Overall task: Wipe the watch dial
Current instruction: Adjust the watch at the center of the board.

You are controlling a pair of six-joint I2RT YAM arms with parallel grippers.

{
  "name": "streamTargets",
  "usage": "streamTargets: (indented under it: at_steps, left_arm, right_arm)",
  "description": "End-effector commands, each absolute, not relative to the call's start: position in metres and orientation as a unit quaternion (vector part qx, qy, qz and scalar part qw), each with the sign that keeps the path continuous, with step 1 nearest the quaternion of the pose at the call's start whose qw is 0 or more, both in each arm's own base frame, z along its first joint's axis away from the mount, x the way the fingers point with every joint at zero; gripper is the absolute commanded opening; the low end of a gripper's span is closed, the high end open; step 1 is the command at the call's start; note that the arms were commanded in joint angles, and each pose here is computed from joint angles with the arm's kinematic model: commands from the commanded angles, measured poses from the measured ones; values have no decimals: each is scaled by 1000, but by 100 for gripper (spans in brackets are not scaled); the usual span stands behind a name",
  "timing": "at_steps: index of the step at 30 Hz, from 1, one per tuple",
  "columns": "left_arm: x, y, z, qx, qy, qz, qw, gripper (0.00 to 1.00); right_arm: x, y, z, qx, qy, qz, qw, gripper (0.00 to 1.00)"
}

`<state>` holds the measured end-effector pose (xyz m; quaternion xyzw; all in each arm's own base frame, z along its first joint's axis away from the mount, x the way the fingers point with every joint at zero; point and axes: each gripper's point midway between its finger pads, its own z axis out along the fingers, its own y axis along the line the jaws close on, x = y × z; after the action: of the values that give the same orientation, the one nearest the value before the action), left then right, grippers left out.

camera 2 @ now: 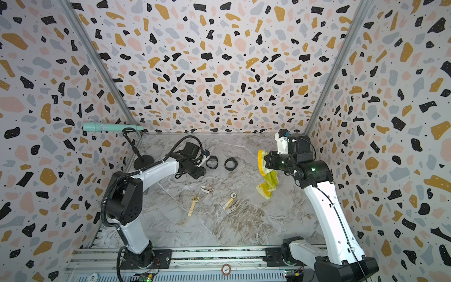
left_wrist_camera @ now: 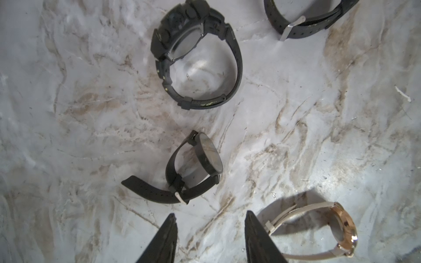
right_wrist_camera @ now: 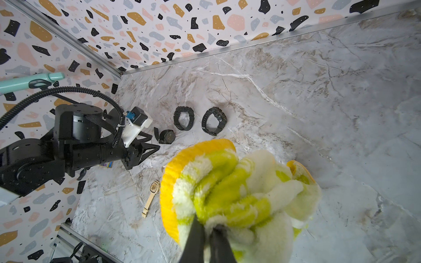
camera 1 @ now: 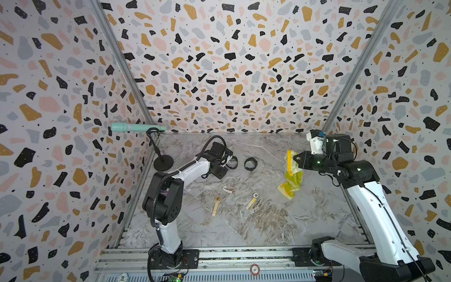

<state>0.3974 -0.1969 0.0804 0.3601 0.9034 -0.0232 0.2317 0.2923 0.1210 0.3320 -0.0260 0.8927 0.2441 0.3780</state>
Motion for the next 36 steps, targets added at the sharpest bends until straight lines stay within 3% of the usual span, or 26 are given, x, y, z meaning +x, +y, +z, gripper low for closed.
streamTargets:
  at_steps: [1,26,36]
  left_arm:
    - [395,-204,63,386,895,-13,222,47]
    - [398,-198,21,398,896,19,196,45]
    - [403,-201,34,395,895,19,208,43]
  right_arm:
    - [290,118,354,-28,883,244,401,0]
    - [288,112,353,-15,888,231,396,0]
    - [284,111,353,-12,888,231,398,0]
